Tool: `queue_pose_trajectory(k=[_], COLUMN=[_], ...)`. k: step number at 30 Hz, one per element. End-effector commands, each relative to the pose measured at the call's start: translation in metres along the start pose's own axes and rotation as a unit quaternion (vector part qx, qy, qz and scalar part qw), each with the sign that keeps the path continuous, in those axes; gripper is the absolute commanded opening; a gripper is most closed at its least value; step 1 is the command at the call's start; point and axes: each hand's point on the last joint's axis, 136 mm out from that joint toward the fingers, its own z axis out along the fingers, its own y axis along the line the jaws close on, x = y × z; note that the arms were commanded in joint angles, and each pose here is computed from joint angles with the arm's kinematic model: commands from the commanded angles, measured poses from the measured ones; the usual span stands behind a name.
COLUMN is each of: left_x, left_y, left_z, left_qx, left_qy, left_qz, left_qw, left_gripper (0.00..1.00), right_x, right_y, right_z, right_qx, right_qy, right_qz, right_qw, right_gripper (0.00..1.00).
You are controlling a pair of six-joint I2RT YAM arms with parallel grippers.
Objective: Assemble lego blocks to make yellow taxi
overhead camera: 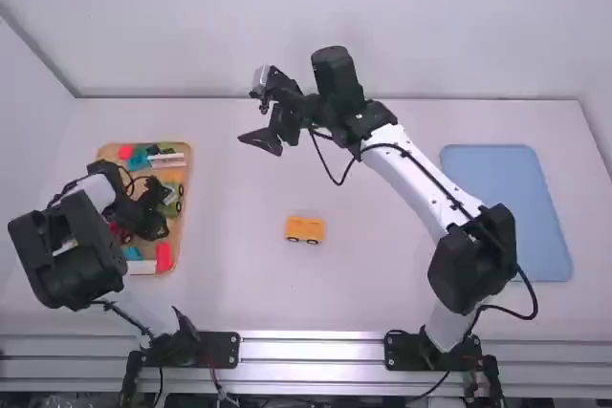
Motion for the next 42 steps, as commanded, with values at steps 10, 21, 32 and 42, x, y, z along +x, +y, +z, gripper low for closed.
queue_pose_trajectory(k=[10,21,32,42], left_x=[-0.076,-0.118,-0.14,-0.185], left_y=[-0.023,-0.067,-0.187,-0.245], left_z=[-0.054,-0.152,-0.229,-0.231], left_qx=[0.081,0.104,0.124,0.245], left_qy=[-0.125,-0.28,-0.468,-0.546], left_qz=[0.016,0.121,0.342,0.363], left_qw=[0.989,0.947,0.805,0.714], left_gripper=[0.16,0.02,0.03,0.02], right_x=[-0.005,-0.006,-0.008,-0.002], right_y=[0.0,-0.003,0.021,0.064], right_z=[0.0,-0.003,-0.029,-0.072], right_qx=[-0.003,-0.002,-0.109,-0.222], right_qy=[0.0,-0.004,-0.05,-0.138], right_qz=[-0.013,-0.011,-0.016,-0.077], right_qw=[1.0,1.0,0.993,0.962], right_gripper=[0.98,0.98,0.98,0.98])
